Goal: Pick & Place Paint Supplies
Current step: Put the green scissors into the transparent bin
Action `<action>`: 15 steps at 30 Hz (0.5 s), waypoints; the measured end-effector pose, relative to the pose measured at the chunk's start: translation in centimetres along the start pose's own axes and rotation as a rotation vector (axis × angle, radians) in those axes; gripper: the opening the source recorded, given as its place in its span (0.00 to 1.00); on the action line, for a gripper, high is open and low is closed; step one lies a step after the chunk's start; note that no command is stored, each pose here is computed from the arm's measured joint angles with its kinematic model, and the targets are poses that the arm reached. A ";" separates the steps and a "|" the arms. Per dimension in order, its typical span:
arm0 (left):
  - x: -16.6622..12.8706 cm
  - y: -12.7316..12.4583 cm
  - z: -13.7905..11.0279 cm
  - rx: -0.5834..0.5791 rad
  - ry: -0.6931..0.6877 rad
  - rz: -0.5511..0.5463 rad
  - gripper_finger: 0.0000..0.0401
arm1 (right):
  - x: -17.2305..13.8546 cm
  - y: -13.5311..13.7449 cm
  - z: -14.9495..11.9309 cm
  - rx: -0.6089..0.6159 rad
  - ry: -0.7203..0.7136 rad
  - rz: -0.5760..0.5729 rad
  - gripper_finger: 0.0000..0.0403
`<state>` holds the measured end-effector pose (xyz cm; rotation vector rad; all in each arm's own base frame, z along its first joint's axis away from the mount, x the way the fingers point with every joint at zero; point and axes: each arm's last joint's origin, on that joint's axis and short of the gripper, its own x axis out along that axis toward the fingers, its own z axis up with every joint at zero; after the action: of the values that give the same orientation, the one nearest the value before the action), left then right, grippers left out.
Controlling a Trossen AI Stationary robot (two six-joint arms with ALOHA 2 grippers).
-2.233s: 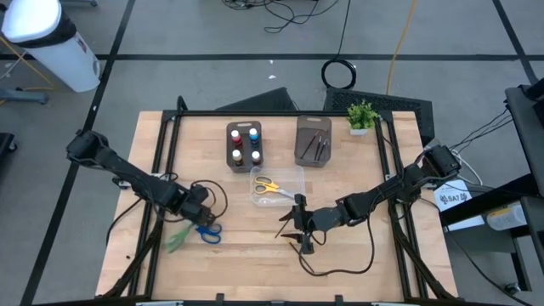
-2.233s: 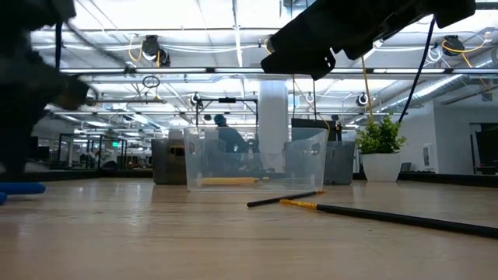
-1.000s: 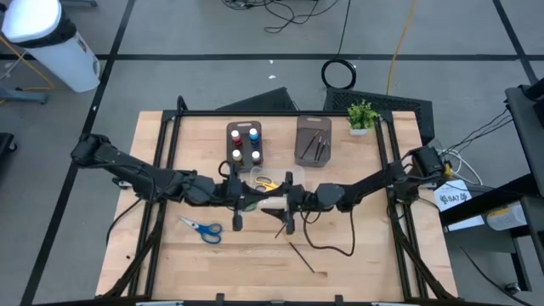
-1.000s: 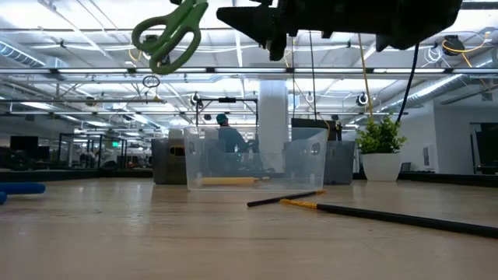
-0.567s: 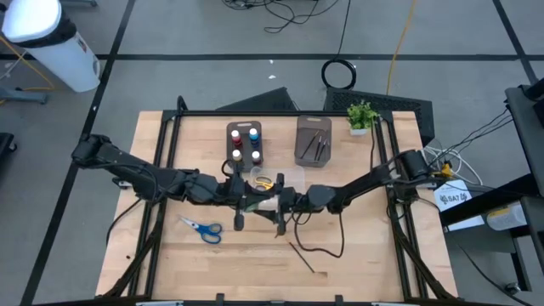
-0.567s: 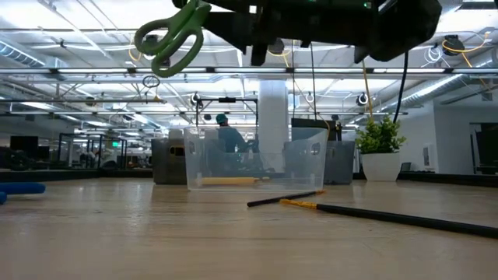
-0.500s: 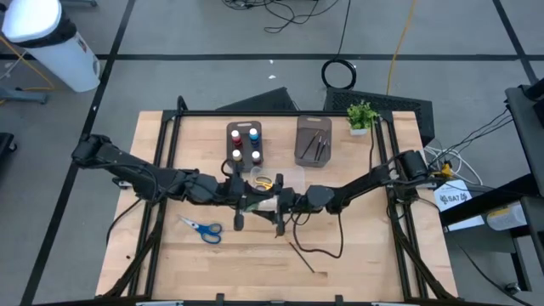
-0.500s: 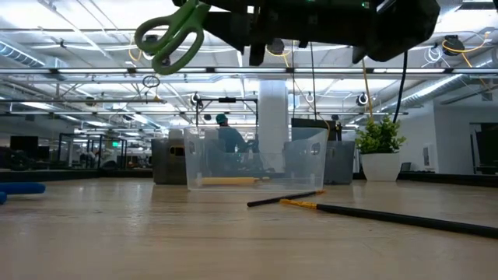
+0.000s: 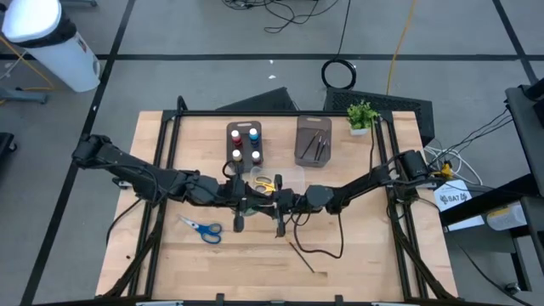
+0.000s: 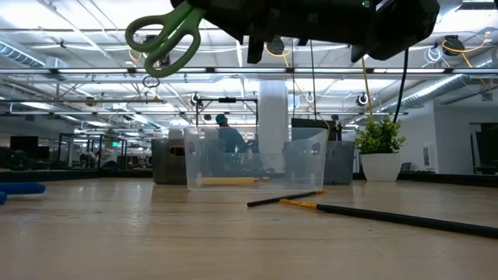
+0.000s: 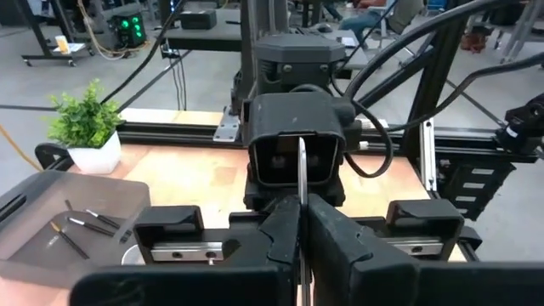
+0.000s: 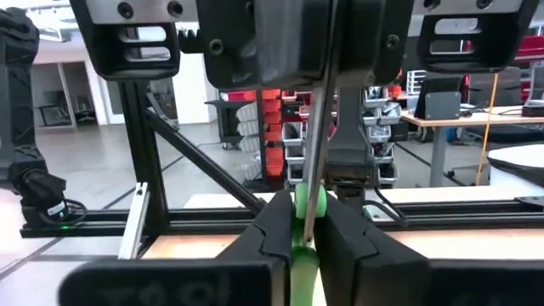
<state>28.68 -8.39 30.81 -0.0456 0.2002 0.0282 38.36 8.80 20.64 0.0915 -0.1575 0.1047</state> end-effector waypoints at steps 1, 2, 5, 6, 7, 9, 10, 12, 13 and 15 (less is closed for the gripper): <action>0.0 0.0 0.0 0.000 0.000 0.000 0.05 | 0.0 0.0 -0.1 -0.002 0.006 0.000 0.06; 0.0 0.0 0.0 0.001 0.002 0.000 0.05 | 0.0 0.0 -0.1 -0.004 0.015 -0.001 0.06; -0.1 0.0 -0.1 0.003 0.008 0.001 0.04 | -0.3 0.0 0.6 -0.028 0.098 -0.008 0.05; -0.3 0.0 0.1 0.003 0.002 -0.002 0.05 | -0.5 0.0 1.1 -0.044 0.133 -0.019 0.04; -0.6 -0.1 0.3 0.005 -0.002 -0.004 0.06 | -0.7 -0.1 1.6 -0.061 0.169 -0.040 0.04; -1.3 -0.1 0.7 0.009 -0.014 -0.003 0.08 | -1.5 -0.4 2.4 -0.108 0.273 -0.122 0.04; -1.6 -0.1 1.0 0.010 -0.026 -0.006 0.09 | -2.1 -0.4 2.6 -0.129 0.335 -0.156 0.04; -2.1 -0.2 1.2 0.010 -0.029 -0.014 0.11 | -3.0 -0.7 2.8 -0.152 0.448 -0.222 0.04; -2.1 -0.2 1.1 0.012 -0.022 -0.016 0.12 | -3.6 -0.9 3.0 -0.161 0.499 -0.258 0.04; -1.9 -0.2 0.8 0.020 0.000 -0.014 0.13 | -4.5 -1.4 3.6 -0.177 0.558 -0.337 0.04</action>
<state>26.97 -8.58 32.03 -0.0269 0.2000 0.0122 33.57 6.65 23.33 -0.0902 0.4058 -0.2207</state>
